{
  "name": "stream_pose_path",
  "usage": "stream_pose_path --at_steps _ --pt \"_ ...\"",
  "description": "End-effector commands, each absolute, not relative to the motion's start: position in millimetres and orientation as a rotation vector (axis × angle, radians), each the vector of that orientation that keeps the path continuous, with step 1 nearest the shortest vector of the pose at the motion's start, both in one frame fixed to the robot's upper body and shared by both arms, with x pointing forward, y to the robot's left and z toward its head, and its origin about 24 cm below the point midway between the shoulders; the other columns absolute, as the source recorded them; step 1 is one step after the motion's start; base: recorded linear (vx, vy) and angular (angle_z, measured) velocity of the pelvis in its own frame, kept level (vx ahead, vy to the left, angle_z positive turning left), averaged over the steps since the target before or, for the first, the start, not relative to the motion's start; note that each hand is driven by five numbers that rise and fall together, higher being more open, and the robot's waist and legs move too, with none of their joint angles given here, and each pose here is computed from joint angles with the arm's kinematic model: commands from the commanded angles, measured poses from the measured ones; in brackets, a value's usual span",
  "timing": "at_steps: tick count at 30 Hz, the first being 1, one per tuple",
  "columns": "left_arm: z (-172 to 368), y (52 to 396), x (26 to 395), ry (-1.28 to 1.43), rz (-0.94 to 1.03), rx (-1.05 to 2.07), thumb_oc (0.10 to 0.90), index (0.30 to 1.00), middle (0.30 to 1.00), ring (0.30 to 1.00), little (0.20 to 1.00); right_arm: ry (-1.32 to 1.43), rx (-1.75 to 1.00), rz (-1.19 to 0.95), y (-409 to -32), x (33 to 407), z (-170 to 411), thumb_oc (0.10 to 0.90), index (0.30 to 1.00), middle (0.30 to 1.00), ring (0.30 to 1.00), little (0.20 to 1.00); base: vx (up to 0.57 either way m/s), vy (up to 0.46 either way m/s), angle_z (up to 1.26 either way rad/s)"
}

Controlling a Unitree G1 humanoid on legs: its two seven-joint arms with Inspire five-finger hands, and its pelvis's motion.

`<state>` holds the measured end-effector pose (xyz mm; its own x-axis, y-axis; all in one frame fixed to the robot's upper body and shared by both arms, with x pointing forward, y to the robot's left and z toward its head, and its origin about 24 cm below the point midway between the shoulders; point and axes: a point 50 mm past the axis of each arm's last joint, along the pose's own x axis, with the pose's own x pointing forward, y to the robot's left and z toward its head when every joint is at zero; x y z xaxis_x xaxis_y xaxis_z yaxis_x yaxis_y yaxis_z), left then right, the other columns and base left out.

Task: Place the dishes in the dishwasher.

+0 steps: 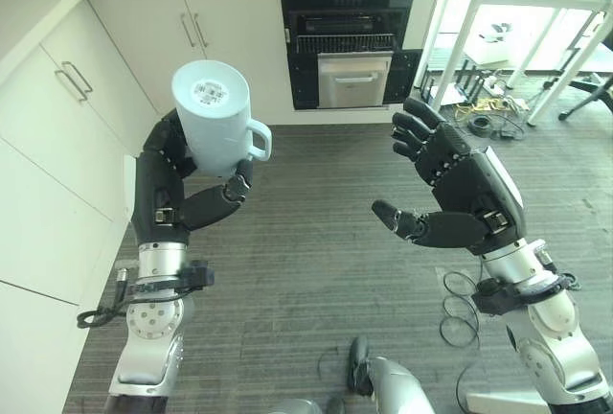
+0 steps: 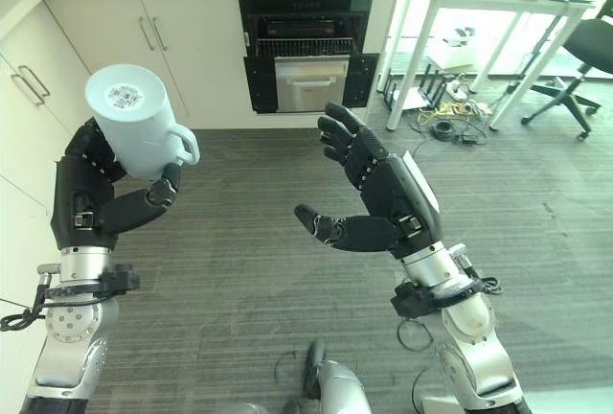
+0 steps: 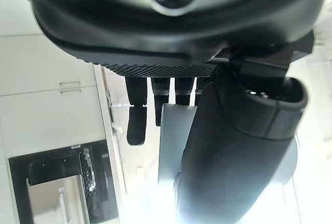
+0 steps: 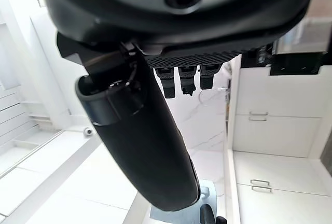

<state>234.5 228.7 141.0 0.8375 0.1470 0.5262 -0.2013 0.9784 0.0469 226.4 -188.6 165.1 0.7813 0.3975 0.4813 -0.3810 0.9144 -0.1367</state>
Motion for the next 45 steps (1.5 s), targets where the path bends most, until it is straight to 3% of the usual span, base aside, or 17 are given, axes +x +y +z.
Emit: stream_pose_path --at_steps 1,10,28,45 --pt "188 223 211 -0.832 0.116 0.126 0.4 0.3 0.3 0.3 0.3 -0.713 -0.043 0.399 -198 218 197 0.8 0.9 0.9 0.9 0.9 0.31 -0.19 0.42" --pt "171 223 198 -0.789 0.103 0.138 0.4 0.3 0.3 0.3 0.3 -0.694 -0.053 0.392 -195 214 188 0.8 0.9 0.9 0.9 0.9 0.31 0.013 -0.07" --pt "195 216 223 -0.839 0.064 0.225 0.4 0.3 0.3 0.3 0.3 -0.728 0.075 0.426 -173 222 188 0.8 0.9 0.9 0.9 0.9 0.3 0.17 -0.16" --pt "192 221 216 -0.834 0.118 0.229 0.4 0.3 0.3 0.3 0.3 -0.71 0.099 0.505 -173 225 199 0.8 0.9 0.9 0.9 0.9 0.32 -0.326 0.08"
